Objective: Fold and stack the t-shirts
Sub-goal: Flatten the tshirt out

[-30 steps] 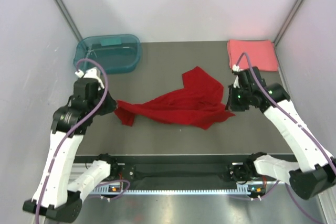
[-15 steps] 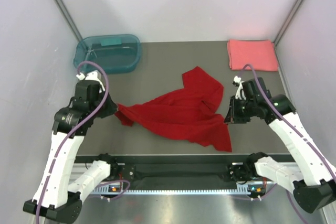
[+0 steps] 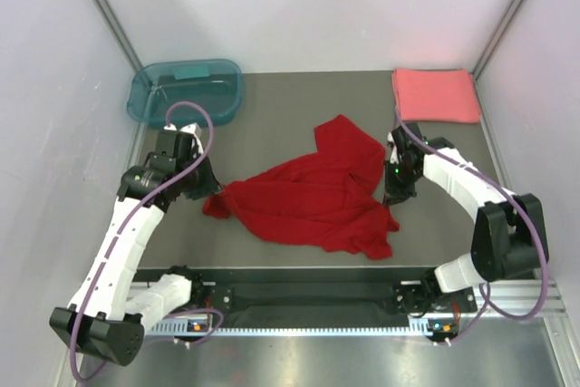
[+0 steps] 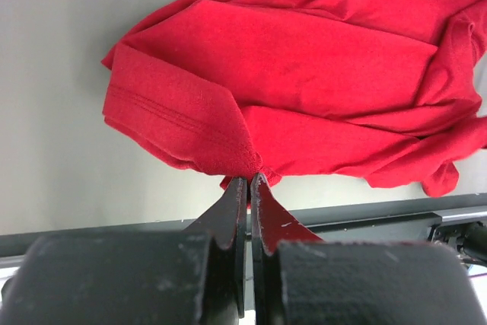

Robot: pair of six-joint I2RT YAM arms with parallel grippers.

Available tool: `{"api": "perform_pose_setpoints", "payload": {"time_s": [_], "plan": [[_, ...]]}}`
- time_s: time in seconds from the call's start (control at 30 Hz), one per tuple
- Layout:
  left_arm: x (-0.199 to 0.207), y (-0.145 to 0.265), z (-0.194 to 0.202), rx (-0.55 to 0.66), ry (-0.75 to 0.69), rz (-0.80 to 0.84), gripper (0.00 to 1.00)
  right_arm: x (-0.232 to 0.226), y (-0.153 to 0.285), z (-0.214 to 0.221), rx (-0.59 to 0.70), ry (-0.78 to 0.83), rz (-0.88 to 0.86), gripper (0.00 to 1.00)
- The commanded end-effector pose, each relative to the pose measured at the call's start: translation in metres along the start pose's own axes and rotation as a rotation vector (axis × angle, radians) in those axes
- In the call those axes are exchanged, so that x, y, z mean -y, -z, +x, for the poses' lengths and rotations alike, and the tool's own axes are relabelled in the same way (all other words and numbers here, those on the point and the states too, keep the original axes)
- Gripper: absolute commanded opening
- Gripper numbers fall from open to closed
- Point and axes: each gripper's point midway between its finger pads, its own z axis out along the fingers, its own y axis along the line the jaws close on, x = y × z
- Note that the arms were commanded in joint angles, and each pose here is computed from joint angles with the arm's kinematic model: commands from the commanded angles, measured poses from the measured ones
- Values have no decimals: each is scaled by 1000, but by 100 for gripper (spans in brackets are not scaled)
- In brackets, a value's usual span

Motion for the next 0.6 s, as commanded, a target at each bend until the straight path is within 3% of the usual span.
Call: {"api": "perform_pose_setpoints", "payload": {"time_s": [0.0,0.13,0.3,0.47,0.57], "plan": [[8,1,-10,47,-31,51,0,-1,14,-55,157,39,29,6],[7,0,-9,42,-37,48,0,0,8,-71,148,57,44,11],[7,-2,-8,33,-42,48,0,3,16,-70,112,77,74,27],[8,-1,-9,35,-49,56,0,2,47,-19,107,42,9,45],[9,-4,-8,24,-50,56,0,4,49,15,82,16,-26,47]]}}
